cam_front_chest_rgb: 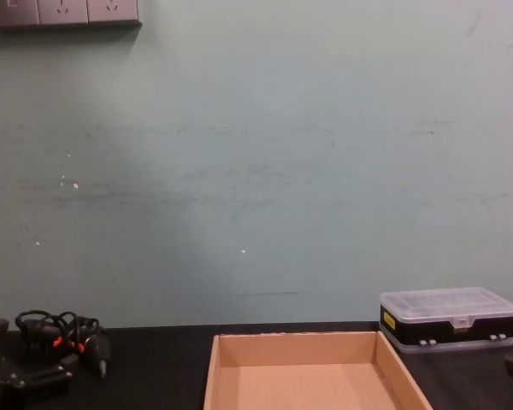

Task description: Use one hand to pick up the angle iron from the table and place it into the box.

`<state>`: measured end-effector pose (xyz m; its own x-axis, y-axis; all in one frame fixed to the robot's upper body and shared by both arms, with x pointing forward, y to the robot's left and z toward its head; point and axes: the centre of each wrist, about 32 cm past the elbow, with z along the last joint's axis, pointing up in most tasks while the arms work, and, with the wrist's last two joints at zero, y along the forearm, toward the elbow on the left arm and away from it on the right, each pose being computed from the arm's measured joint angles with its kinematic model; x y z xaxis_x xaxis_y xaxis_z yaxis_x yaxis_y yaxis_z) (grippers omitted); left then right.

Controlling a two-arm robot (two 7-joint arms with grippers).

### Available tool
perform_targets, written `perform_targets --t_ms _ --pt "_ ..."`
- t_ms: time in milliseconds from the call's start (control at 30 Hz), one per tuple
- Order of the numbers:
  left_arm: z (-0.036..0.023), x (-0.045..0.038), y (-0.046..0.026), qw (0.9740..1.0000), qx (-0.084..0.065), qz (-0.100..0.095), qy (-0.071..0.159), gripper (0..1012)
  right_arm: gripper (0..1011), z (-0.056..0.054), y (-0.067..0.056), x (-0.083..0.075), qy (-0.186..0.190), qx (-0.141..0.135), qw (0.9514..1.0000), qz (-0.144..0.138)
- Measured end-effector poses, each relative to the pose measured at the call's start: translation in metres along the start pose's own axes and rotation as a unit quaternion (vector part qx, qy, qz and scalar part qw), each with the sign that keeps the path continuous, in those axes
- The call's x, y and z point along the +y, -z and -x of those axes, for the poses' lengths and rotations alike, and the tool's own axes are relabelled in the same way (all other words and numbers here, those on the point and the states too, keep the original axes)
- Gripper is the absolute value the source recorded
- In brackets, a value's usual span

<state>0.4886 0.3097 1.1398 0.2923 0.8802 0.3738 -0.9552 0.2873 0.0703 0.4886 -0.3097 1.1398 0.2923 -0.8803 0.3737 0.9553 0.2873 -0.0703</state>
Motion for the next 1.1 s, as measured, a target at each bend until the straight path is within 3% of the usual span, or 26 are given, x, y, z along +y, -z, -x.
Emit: perform_targets --t_ms 1100 --pt "0.0000 0.0000 0.0000 1.0000 0.000 0.000 0.000 1000 1004 0.0000 0.0000 0.0000 0.000 0.000 1.0000 0.000"
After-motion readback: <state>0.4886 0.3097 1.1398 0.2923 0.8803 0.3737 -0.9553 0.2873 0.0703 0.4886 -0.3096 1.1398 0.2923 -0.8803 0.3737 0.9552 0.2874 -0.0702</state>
